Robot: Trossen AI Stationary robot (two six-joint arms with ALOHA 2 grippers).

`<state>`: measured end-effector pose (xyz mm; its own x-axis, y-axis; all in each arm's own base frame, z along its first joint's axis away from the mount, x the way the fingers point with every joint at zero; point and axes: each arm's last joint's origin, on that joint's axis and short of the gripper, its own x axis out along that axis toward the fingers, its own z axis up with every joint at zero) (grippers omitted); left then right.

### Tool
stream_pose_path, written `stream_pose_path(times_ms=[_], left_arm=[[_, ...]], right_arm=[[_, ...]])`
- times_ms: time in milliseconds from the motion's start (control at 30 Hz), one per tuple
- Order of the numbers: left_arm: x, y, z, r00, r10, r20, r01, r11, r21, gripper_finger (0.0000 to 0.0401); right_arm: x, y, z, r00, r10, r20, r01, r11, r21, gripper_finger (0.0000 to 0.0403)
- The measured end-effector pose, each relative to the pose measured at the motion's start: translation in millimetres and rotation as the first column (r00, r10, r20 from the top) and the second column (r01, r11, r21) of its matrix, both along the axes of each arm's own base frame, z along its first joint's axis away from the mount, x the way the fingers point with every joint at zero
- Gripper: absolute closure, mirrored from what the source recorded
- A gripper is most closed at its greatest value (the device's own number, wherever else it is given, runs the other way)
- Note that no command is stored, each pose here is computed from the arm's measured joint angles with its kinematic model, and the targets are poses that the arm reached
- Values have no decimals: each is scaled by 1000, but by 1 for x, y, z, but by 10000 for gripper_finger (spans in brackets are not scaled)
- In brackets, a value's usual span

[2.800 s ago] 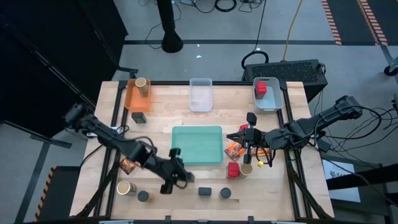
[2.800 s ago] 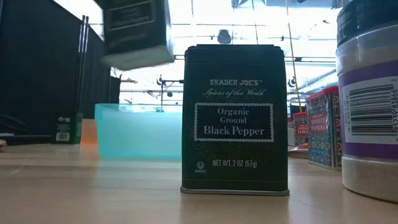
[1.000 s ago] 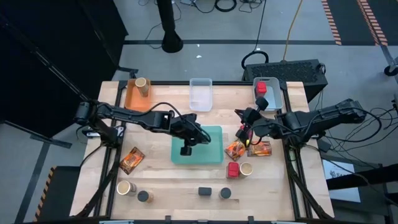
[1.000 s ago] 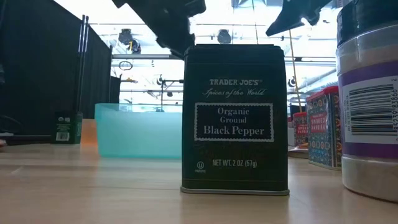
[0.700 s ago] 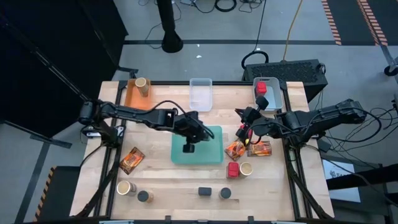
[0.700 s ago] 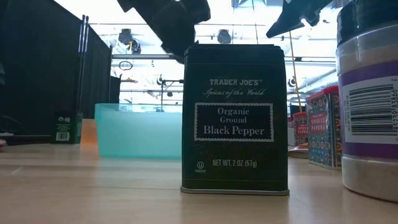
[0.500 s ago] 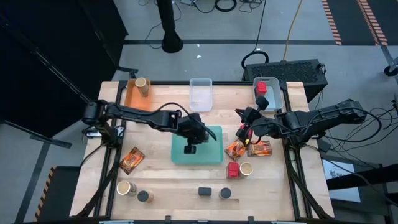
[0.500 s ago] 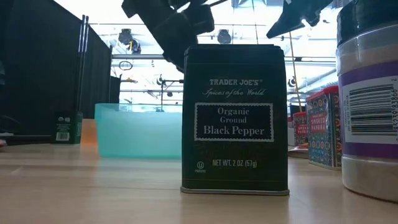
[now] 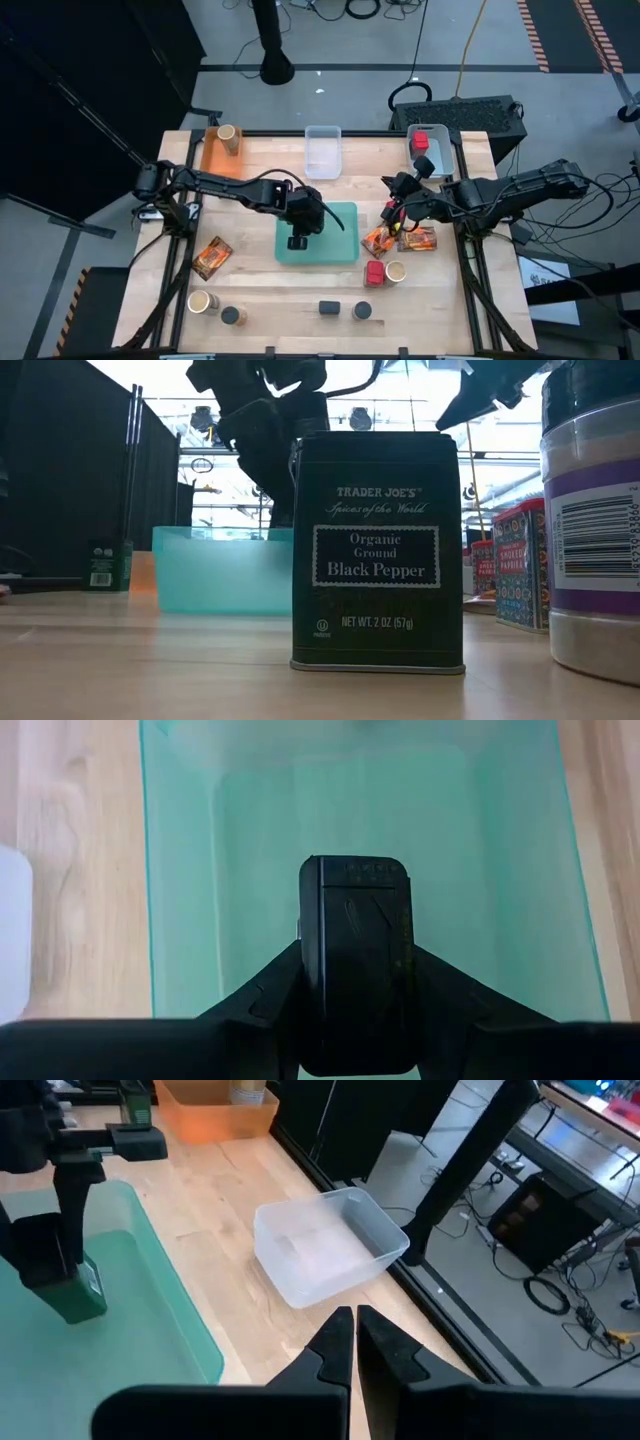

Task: Sort spices by type
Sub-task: Put the middle black spice can into the green bin

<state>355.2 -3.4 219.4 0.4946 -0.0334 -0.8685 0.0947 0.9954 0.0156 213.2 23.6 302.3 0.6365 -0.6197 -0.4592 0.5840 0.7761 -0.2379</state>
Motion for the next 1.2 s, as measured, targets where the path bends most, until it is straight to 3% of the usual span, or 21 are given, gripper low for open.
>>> stream_pose_path(times_ms=[267, 567, 1200], left_arm=[[-13, -7, -4, 999, 16, 31, -15, 1000, -20, 269], [-43, -8, 17, 991, 61, 119, -63, 998, 9, 269], [-63, -8, -17, 994, 96, 51, -97, 995, 14, 269]], right_arm=[[-4, 0, -5, 999, -31, -12, 31, 997, 64, 403], [-5, 0, -5, 999, -49, 2, 49, 995, 90, 403], [-4, 0, -5, 999, -43, -2, 43, 996, 82, 403]])
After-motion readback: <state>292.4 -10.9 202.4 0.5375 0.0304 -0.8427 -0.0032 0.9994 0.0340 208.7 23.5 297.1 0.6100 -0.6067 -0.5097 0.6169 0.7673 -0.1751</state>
